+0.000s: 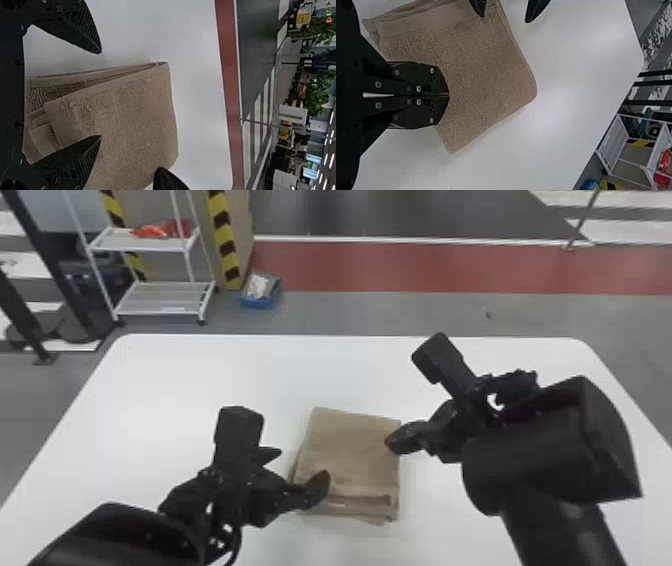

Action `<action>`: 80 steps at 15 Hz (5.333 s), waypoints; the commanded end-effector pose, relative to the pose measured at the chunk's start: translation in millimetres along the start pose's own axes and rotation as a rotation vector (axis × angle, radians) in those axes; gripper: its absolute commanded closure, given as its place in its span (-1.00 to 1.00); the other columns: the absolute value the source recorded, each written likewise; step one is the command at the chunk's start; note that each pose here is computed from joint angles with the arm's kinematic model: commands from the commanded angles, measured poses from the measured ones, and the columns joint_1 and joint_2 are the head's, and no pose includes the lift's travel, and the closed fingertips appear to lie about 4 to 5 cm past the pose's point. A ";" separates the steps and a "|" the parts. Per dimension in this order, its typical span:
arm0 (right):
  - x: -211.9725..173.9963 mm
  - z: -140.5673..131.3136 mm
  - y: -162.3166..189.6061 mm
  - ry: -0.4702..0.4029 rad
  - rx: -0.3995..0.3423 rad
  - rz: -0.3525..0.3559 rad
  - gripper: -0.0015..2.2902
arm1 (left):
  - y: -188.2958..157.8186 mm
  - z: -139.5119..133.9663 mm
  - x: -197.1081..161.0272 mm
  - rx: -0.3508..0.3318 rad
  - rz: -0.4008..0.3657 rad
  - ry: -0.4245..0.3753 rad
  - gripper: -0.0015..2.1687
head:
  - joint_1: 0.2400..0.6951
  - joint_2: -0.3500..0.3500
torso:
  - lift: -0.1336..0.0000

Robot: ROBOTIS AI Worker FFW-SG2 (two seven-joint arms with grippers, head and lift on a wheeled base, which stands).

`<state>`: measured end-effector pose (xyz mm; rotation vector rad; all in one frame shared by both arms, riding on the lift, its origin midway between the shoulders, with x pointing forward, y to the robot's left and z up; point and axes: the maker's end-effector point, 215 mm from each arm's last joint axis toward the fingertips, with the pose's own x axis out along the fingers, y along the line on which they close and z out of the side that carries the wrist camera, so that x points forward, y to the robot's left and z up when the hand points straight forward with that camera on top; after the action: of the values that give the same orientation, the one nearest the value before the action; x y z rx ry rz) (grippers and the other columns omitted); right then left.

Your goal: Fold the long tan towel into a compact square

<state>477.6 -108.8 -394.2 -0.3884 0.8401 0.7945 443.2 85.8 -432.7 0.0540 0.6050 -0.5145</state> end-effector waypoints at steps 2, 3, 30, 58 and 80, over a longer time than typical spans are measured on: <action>-0.3 -3.3 -25.6 0.002 0.032 -0.064 0.86 | -1.3 -1.4 7.7 0.015 0.001 0.012 -0.87 | 1.00 -0.08 | -0.86; 1.4 -9.2 -34.9 0.014 0.044 -0.085 0.86 | 0.3 -2.9 9.8 0.014 0.003 0.017 -0.87 | 1.00 -0.12 | -0.86; 43.4 -3.9 -61.8 0.048 0.003 -0.183 0.86 | -20.8 -16.7 8.3 0.020 -0.018 0.037 -0.87 | 1.00 -0.20 | -0.86; 46.3 1.3 -20.7 0.013 0.025 -0.109 0.86 | -32.5 -13.2 12.2 0.033 -0.029 0.034 -0.87 | 1.00 -0.14 | -0.86; -92.6 -11.7 -58.2 -0.672 0.231 -0.590 -0.85 | 138.1 75.6 -100.9 -0.164 0.248 -0.478 -0.87 | 1.00 -0.02 | -0.86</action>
<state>487.2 -200.8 -333.7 -0.1176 0.2193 0.2415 482.0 216.6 -336.8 -0.1096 0.2371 -0.2566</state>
